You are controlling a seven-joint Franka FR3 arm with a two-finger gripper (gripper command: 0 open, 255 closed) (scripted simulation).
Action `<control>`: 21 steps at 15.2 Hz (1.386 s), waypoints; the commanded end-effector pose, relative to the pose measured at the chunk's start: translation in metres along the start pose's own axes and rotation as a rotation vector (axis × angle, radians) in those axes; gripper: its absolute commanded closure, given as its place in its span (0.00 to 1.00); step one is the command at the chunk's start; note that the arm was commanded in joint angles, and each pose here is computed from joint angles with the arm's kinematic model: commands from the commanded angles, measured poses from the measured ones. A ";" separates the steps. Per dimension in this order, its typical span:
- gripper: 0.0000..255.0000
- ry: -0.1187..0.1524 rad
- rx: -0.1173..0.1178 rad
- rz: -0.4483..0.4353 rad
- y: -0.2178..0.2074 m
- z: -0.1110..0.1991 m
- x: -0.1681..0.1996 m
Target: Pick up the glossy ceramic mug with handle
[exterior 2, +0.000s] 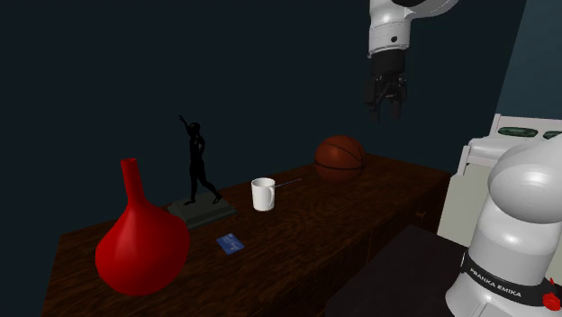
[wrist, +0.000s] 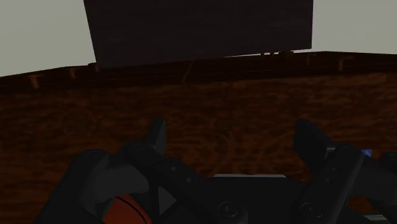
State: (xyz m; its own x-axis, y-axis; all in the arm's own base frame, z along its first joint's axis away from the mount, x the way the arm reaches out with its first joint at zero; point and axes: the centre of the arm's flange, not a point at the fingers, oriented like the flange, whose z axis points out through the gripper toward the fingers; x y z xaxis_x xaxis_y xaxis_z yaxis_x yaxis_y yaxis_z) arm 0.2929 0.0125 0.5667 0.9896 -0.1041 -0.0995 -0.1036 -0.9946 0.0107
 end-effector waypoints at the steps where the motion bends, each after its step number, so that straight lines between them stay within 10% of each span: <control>1: 0.00 0.000 0.000 0.000 0.000 0.000 0.000; 21: 0.00 0.064 0.042 0.018 -0.072 0.132 0.205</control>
State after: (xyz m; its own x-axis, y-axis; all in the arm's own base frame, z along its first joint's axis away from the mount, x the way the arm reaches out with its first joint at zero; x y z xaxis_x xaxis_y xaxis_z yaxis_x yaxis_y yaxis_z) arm 0.4817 0.0596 0.4219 0.9918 -0.1215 -0.0398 -0.1226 -0.9921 -0.0274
